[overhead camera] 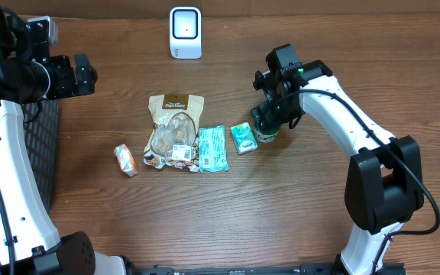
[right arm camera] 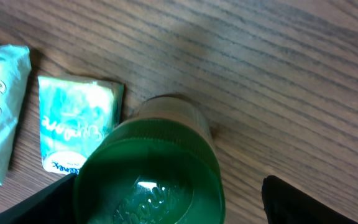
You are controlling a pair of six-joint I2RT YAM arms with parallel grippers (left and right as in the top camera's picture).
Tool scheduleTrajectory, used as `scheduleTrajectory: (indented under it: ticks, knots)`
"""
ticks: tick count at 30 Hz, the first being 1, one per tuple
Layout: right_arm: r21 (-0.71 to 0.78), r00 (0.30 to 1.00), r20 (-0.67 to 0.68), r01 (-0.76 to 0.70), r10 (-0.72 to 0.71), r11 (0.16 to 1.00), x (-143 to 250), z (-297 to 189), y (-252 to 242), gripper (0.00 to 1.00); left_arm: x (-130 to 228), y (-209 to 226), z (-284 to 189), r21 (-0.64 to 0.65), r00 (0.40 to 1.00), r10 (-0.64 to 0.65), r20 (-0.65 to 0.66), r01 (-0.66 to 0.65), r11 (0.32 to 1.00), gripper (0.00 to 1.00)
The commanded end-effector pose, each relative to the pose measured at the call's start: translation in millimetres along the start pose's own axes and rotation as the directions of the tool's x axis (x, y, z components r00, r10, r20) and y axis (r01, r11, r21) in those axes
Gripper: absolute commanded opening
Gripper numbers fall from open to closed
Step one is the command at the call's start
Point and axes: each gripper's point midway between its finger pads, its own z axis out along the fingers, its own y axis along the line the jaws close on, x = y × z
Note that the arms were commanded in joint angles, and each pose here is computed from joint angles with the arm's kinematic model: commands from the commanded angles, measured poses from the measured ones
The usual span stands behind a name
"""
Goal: Scan the item barcode
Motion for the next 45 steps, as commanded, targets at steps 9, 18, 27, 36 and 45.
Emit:
scheduleTrajectory:
  ticks: [9, 18, 27, 36, 45]
  knots:
    - [-0.021, 1.0, -0.023, 0.008, -0.008, 1.0, 1, 17, 3, 0.8, -3, -2, -1, 0.007, 1.0, 0.021, 0.008, -0.021, 1.0, 0.99]
    - [-0.022, 1.0, -0.025, 0.002, -0.002, 1.0, 1, 17, 3, 0.65, -3, -2, -1, 0.007, 1.0, 0.021, 0.009, -0.022, 1.0, 0.99]
    - [-0.086, 0.996, -0.013, -0.084, 0.083, 0.993, -13, -12, 15, 0.52, -3, -2, -1, 0.007, 1.0, 0.021, 0.009, -0.022, 1.0, 0.99]
    - [-0.502, 0.978, 0.165, -0.028, 0.128, 0.864, -67, -129, 74, 0.48, -3, -2, -1, 0.007, 1.0, 0.021, 0.009, -0.022, 1.0, 1.0]
    - [-0.843, 0.936, 0.202, 0.017, 0.287, 0.538, -84, -222, 87, 0.45, -3, -2, -1, 0.007, 1.0, 0.021, 0.009, -0.022, 1.0, 0.99]
